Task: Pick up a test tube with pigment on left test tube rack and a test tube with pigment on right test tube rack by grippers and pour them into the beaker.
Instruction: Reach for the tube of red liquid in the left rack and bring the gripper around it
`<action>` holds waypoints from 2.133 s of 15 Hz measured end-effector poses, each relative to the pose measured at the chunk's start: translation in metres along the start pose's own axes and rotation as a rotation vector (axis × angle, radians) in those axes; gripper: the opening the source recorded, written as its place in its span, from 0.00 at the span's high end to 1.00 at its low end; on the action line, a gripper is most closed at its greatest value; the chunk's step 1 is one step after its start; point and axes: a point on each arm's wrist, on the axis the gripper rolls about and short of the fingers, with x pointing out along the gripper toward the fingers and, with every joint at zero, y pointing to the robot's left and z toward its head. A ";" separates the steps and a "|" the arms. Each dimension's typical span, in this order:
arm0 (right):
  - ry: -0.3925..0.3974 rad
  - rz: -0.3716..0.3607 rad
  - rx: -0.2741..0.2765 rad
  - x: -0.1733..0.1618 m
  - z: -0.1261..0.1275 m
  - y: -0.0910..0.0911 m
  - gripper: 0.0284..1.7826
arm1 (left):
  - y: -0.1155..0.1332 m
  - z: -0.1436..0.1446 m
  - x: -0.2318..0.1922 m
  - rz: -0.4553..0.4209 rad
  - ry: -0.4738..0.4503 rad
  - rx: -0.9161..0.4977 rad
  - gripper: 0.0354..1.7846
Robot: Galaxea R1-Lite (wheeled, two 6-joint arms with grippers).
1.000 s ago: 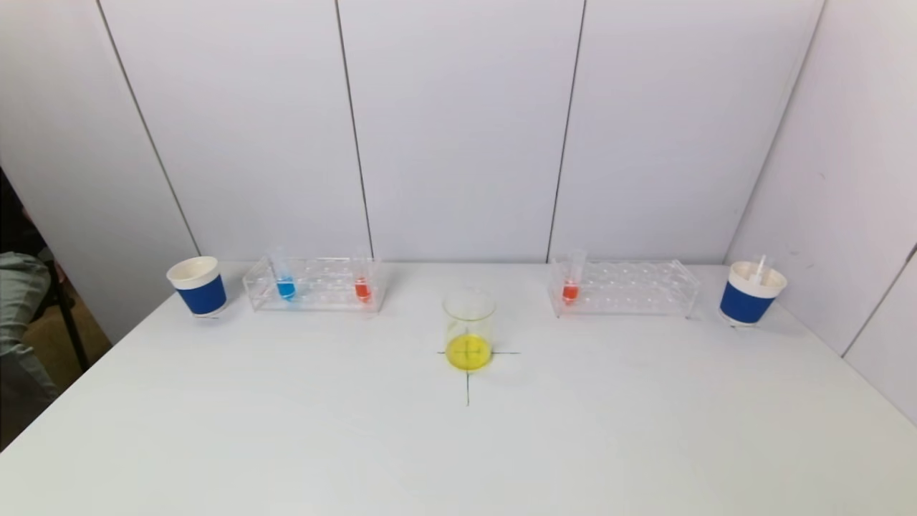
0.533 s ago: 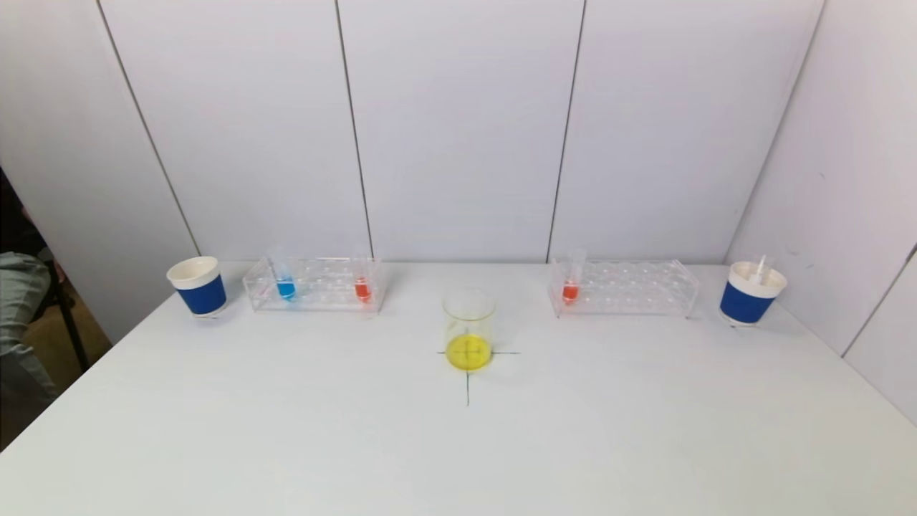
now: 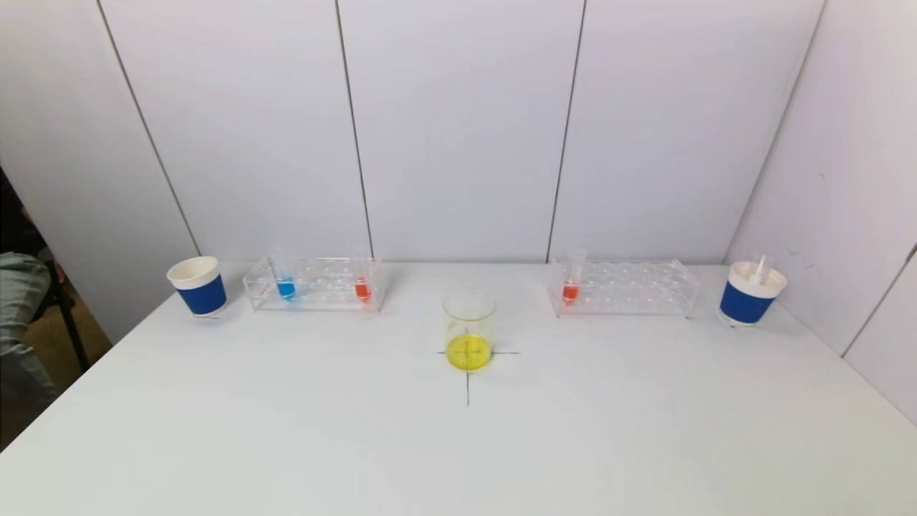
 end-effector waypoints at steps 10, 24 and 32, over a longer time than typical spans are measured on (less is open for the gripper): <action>0.000 0.000 0.000 0.000 0.000 0.000 0.01 | 0.011 0.109 0.116 -0.009 0.098 -0.007 0.01; 0.001 0.000 0.000 0.000 0.000 0.000 0.01 | -0.040 0.036 0.318 -0.020 0.090 -0.023 0.01; 0.002 0.000 0.000 0.000 0.000 0.000 0.01 | -0.072 -0.035 0.366 -0.062 0.084 -0.041 0.01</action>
